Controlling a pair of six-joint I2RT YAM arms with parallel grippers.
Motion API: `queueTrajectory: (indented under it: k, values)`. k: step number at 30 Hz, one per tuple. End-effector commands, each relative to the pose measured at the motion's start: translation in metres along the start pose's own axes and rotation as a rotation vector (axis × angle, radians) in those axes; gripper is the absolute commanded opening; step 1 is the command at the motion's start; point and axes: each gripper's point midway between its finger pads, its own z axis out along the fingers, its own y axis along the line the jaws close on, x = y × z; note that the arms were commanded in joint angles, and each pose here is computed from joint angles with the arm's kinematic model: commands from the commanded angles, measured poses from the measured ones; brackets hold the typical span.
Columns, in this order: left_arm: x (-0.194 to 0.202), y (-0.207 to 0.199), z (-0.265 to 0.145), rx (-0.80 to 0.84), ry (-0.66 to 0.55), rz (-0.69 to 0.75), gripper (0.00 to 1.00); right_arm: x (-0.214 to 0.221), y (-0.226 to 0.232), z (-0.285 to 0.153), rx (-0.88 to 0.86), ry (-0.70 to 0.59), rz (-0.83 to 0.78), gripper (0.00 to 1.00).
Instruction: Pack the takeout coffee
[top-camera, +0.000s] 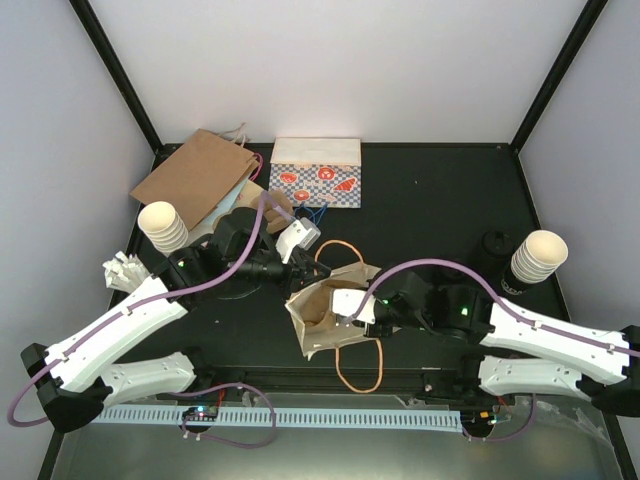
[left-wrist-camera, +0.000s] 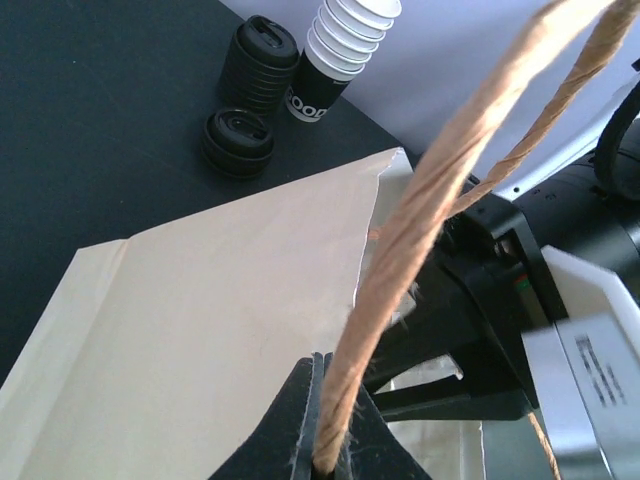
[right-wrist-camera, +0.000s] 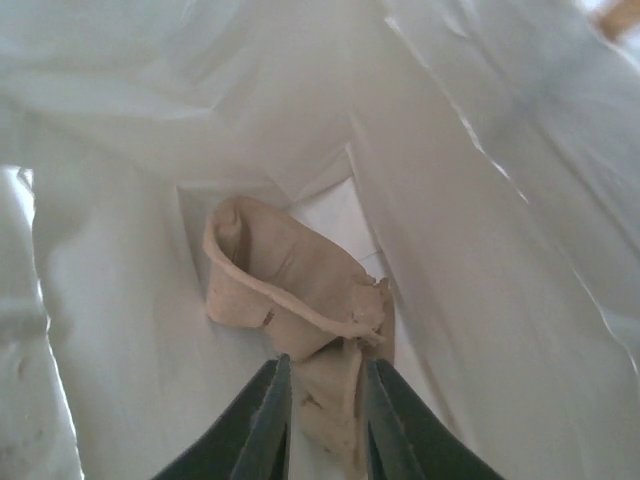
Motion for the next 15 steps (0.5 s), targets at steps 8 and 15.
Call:
queueTrajectory:
  k: [8, 15]
  values:
    - [-0.032, -0.014, -0.011, 0.024, -0.08, 0.081, 0.01, 0.019, 0.005, 0.027, 0.003, 0.229, -0.217, 0.01]
    - [-0.027, -0.018, -0.015, 0.038, -0.073, 0.125, 0.01, 0.048, 0.026, 0.048, -0.041, 0.285, -0.245, 0.01]
